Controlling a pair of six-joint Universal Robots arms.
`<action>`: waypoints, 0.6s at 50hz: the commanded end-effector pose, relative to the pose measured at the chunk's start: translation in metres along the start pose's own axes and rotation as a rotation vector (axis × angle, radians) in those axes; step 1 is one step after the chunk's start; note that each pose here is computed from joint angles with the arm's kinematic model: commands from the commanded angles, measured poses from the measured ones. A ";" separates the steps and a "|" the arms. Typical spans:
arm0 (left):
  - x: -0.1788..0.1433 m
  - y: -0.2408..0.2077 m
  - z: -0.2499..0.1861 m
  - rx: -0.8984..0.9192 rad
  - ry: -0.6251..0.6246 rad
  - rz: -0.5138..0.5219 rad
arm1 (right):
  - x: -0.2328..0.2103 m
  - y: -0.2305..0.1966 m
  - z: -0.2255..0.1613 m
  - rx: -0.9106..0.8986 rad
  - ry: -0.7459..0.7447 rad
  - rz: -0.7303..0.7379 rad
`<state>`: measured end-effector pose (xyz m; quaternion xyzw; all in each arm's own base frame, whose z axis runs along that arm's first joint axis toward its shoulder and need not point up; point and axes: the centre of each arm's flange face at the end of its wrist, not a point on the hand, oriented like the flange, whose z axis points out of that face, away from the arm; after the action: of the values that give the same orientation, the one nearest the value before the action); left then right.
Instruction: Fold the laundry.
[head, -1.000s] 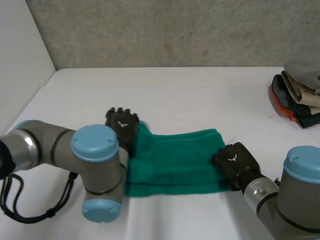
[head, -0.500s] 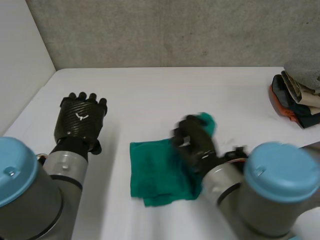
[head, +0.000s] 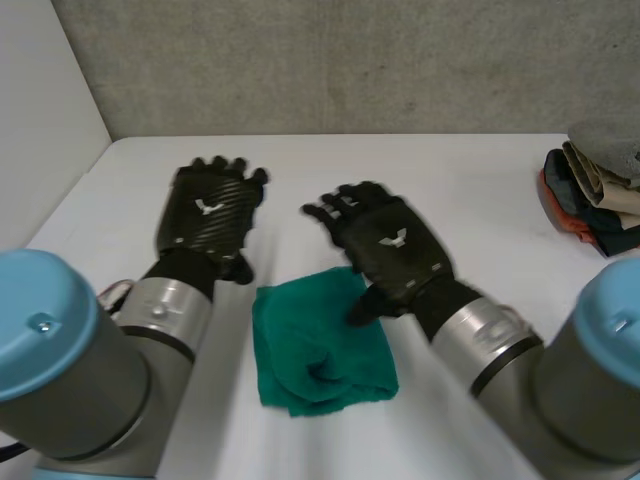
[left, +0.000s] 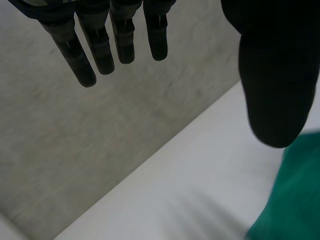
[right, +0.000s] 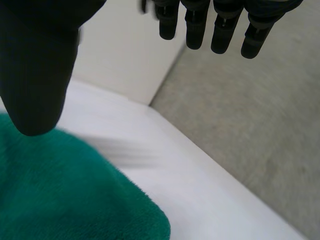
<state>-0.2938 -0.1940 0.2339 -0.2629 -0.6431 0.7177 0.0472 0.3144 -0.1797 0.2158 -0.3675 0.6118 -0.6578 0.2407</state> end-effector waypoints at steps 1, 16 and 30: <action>0.057 -0.001 -0.001 0.000 0.188 -0.127 | 0.056 0.015 -0.007 -0.171 0.116 0.221; 0.061 0.064 -0.019 -0.344 0.087 0.036 | 0.052 0.066 0.022 -0.398 0.064 0.314; 0.057 0.093 -0.033 -0.426 0.108 0.167 | 0.002 0.099 0.033 -0.489 -0.065 0.159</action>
<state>-0.3069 -0.1568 0.1378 -0.3445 -0.7513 0.5623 -0.0251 0.3223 -0.2157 0.1320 -0.3519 0.7805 -0.4508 0.2525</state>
